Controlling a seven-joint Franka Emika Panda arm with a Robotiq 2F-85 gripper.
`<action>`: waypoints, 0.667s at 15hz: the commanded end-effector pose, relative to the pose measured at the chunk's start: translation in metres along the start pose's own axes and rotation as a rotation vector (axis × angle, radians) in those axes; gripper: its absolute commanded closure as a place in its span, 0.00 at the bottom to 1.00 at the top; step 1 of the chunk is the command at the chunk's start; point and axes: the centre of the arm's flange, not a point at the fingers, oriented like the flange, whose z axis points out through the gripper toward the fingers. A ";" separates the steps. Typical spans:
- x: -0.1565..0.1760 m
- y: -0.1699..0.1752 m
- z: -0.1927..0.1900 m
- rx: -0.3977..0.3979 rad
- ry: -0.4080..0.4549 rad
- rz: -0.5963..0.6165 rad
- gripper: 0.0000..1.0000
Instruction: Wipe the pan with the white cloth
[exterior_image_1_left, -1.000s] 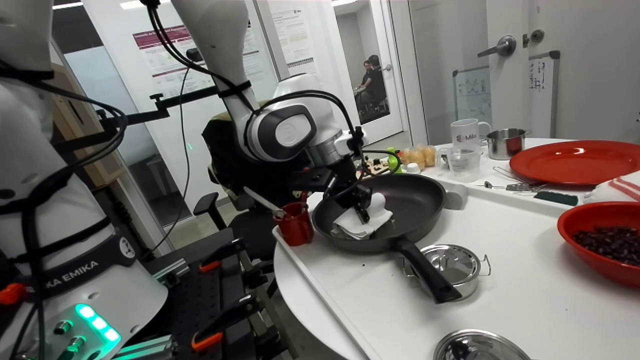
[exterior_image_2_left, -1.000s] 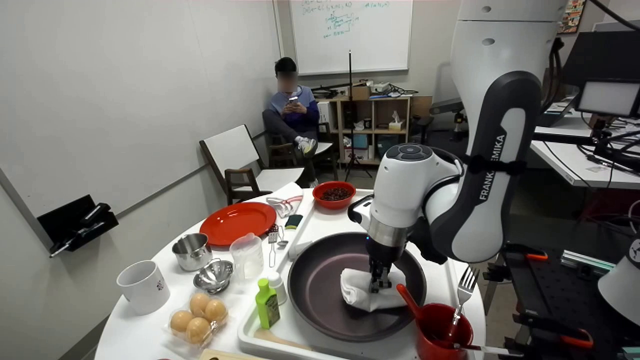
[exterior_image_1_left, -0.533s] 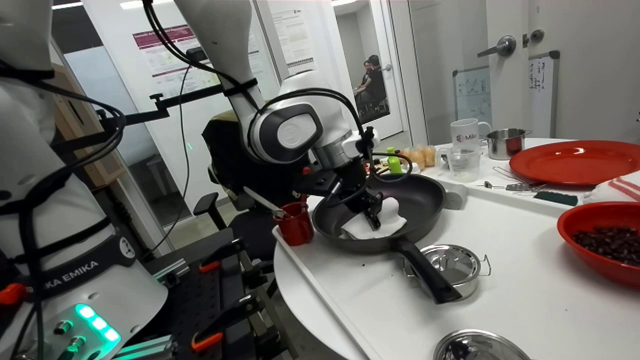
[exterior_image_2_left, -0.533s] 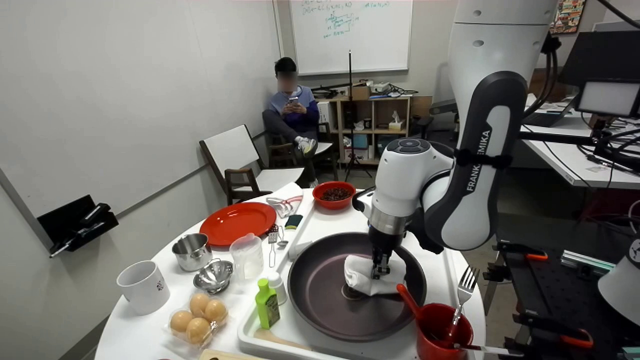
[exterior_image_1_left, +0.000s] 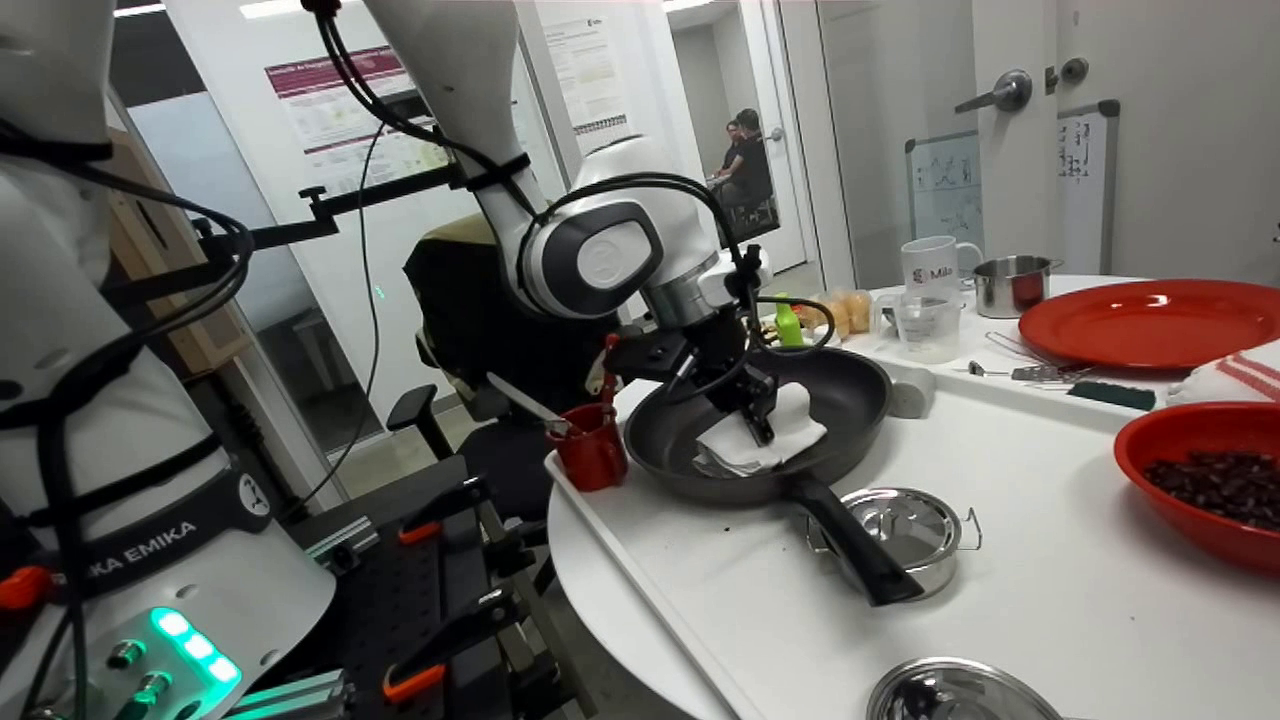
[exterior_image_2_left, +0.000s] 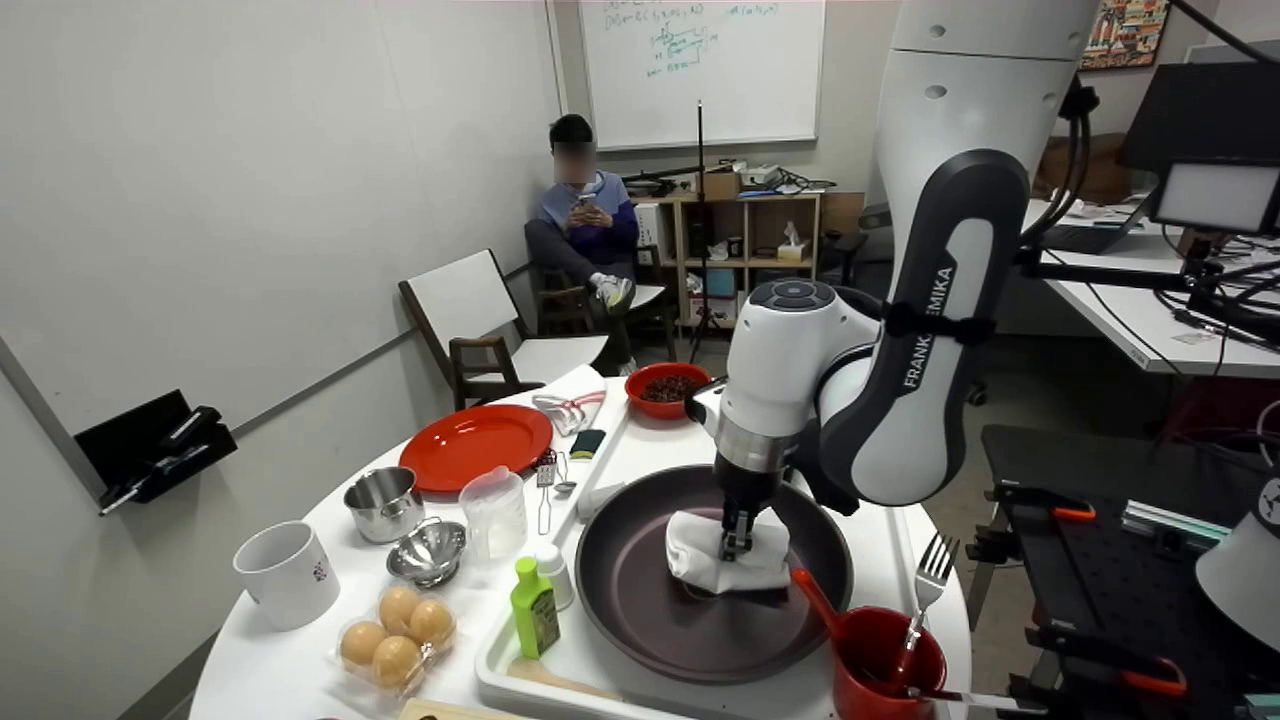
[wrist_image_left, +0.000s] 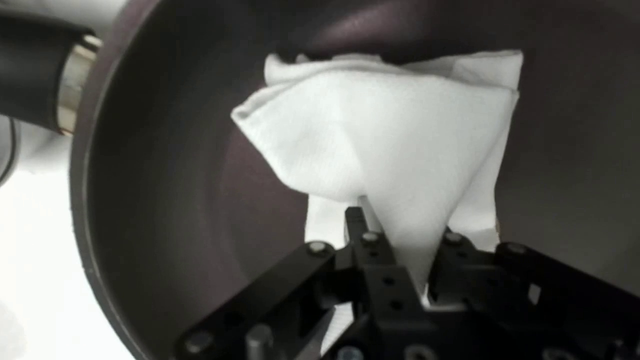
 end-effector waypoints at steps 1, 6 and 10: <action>0.018 -0.033 0.024 0.020 -0.021 -0.010 0.91; 0.026 -0.065 0.029 0.039 -0.027 -0.073 0.91; 0.023 -0.091 0.029 0.055 -0.029 -0.129 0.91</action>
